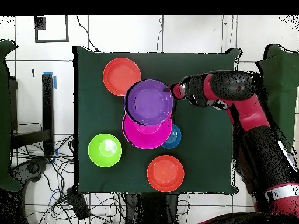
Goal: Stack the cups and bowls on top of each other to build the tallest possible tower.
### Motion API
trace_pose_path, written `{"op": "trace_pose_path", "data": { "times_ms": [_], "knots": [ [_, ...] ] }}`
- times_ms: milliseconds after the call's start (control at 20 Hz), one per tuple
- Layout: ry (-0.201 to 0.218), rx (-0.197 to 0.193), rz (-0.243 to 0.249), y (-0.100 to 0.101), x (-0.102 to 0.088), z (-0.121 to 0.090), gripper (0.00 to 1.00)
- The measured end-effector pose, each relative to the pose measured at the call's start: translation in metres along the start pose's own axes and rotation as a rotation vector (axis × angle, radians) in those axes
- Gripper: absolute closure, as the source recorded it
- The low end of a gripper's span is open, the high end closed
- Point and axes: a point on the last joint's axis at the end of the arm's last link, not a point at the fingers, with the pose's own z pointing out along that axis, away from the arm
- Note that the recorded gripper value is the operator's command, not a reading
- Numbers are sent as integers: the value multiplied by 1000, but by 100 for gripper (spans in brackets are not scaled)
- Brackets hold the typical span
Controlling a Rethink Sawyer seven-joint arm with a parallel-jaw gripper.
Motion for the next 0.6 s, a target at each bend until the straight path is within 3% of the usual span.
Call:
{"op": "trace_pose_path", "data": {
  "times_ms": [600],
  "knots": [
    [3,-6,3,1,3,2,100]
  ]
}}
